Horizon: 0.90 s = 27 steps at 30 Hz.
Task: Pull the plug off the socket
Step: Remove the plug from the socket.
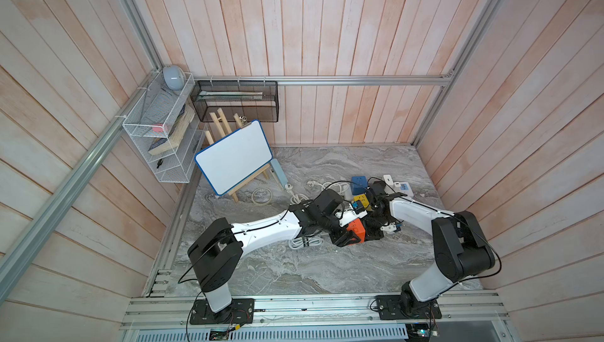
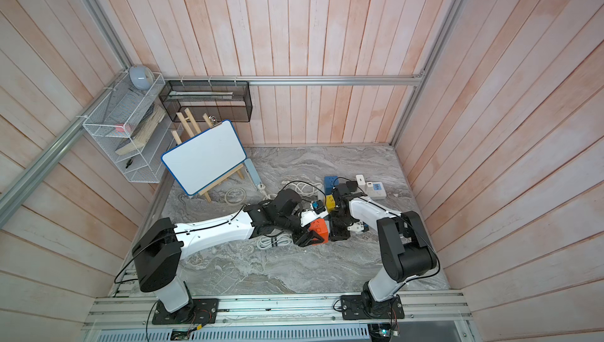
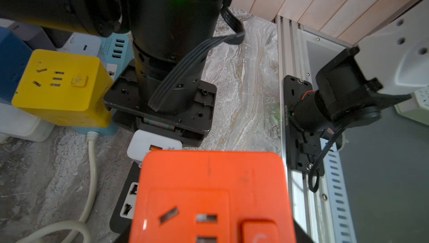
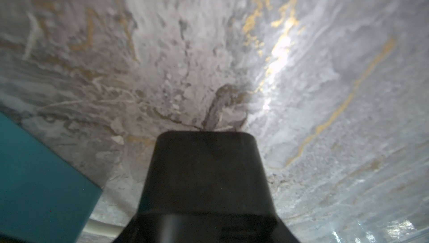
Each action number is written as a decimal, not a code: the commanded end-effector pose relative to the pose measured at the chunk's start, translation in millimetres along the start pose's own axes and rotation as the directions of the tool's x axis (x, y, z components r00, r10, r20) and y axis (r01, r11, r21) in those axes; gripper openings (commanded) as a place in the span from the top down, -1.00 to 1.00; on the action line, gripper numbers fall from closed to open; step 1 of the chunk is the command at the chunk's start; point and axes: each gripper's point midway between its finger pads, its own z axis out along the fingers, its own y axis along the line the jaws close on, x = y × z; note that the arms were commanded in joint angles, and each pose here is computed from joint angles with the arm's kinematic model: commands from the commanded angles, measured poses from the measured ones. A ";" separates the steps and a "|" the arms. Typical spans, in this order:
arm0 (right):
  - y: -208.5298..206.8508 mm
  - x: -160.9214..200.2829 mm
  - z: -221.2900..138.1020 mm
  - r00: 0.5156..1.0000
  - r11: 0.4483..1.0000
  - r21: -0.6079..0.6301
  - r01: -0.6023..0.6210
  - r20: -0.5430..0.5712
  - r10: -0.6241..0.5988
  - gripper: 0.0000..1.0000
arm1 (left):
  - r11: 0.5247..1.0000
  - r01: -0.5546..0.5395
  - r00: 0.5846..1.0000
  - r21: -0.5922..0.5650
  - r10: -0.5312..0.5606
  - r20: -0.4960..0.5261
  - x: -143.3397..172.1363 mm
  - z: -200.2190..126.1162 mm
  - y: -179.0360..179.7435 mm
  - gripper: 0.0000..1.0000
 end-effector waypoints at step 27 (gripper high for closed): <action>11.1 -16.0 6.7 0.998 0.996 -0.081 -0.031 0.043 0.035 0.82 | 0.697 0.660 0.631 -0.282 -0.717 -0.295 120.9 -60.3 14.3 1.00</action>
